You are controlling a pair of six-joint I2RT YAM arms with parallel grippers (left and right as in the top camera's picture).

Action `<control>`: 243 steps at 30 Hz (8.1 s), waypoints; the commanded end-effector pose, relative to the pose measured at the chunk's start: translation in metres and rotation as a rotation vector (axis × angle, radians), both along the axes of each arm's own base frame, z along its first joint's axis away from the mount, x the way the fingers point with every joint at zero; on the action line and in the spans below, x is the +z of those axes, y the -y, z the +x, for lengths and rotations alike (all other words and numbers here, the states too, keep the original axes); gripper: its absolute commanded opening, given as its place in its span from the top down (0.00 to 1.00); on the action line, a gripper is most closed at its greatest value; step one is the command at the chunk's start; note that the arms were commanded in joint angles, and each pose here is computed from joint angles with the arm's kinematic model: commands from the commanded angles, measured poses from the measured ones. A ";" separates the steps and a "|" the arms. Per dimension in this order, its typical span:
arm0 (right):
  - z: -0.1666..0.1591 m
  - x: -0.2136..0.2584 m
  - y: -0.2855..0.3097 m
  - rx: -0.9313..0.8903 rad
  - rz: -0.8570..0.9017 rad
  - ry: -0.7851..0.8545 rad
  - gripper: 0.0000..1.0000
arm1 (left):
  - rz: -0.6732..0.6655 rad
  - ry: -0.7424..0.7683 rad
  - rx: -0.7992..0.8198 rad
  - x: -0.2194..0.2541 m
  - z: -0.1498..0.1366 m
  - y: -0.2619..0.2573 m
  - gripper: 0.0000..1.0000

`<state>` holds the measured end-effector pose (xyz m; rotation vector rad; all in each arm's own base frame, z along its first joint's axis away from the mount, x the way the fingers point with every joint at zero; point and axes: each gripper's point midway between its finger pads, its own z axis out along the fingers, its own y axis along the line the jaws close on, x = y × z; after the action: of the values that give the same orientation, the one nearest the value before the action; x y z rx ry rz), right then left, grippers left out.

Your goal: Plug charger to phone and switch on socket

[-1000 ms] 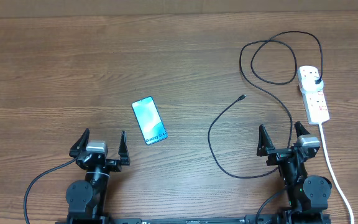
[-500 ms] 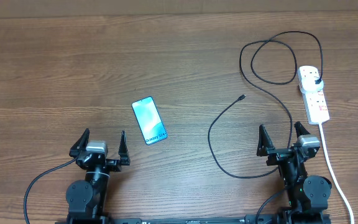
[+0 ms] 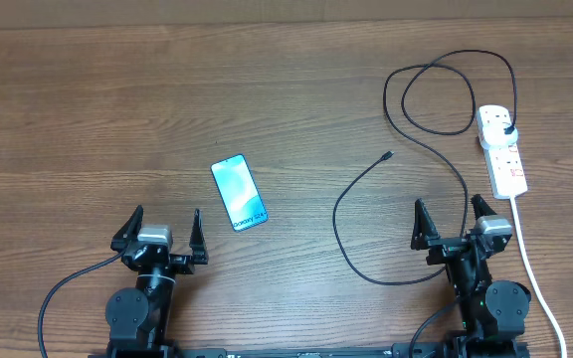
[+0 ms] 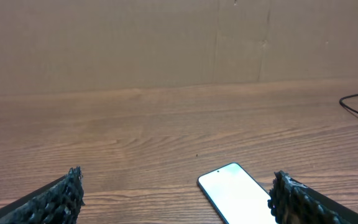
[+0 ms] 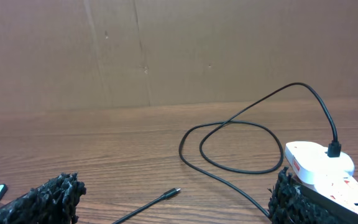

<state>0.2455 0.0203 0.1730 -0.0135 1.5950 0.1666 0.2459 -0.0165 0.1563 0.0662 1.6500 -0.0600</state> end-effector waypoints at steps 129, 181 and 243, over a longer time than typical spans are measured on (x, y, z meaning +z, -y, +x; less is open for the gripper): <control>0.000 -0.002 0.001 -0.006 -0.001 0.005 0.00 | -0.280 -0.985 0.053 0.055 0.113 0.104 0.00; 0.000 -0.002 0.001 -0.006 -0.001 0.005 0.00 | -0.222 -1.587 0.325 -0.136 0.096 0.107 0.00; 0.000 -0.002 0.001 -0.006 -0.002 0.005 0.00 | -0.281 -1.575 0.396 -0.178 0.082 0.095 0.30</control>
<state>0.2455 0.0202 0.1731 -0.0135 1.5946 0.1660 0.3410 -0.1145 -0.0018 -0.6388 3.1107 -0.0421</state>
